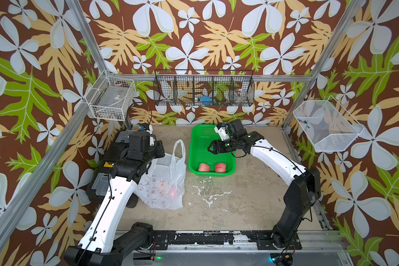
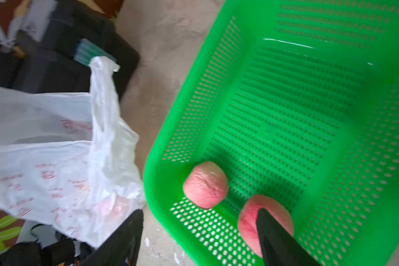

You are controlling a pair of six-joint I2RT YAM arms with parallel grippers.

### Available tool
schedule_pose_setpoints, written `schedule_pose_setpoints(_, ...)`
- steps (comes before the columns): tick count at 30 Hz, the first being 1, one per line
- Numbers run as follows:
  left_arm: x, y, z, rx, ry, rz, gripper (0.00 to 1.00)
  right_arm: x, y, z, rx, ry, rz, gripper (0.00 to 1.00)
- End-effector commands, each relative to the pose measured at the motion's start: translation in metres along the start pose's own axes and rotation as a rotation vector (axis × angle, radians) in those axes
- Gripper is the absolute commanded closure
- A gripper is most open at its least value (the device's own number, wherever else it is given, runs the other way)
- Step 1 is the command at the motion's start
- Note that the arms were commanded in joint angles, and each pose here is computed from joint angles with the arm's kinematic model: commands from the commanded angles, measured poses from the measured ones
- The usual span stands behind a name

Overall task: Place the peach into a plastic bag & tie a knot
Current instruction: Pick up the peach from the basket.

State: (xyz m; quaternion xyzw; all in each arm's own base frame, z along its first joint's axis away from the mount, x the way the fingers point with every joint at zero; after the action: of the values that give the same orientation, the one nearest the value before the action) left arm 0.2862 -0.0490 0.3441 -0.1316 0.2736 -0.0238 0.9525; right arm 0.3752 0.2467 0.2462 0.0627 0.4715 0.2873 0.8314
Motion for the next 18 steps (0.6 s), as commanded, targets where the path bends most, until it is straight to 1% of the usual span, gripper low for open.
schedule_pose_setpoints(1, -0.006, -0.004, 0.008, -0.015, -0.042, -0.034, 1.00, 0.021, -0.012, -0.009, -0.007, 0.055, -0.088, 0.23)
schedule_pose_setpoints(4, -0.013, -0.012, 0.014, -0.013, -0.063, -0.094, 1.00, 0.055, -0.010, -0.029, -0.059, 0.155, -0.149, 0.22)
schedule_pose_setpoints(7, -0.019, -0.019, 0.018, -0.013, -0.077, -0.151, 1.00, 0.082, -0.004, -0.046, -0.091, 0.215, -0.157, 0.20)
schedule_pose_setpoints(14, -0.021, -0.028, 0.020, -0.024, -0.076, -0.223, 1.00, 0.124, 0.000, -0.076, -0.143, 0.321, -0.180, 0.18)
schedule_pose_setpoints(18, -0.020, -0.031, 0.023, -0.028, -0.078, -0.242, 1.00, 0.142, -0.007, -0.082, -0.138, 0.353, -0.200, 0.21)
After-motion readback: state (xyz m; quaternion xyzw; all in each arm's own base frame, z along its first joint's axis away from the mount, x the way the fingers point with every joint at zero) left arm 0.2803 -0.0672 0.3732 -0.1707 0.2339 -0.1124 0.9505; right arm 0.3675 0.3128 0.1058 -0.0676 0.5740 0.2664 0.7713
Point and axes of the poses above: each gripper's point midway between its finger pads, its own x axis out along the fingers, its own y axis along the line the jaws close on, z = x × y, the point moved 6 cm from there along -x, back along the fingers
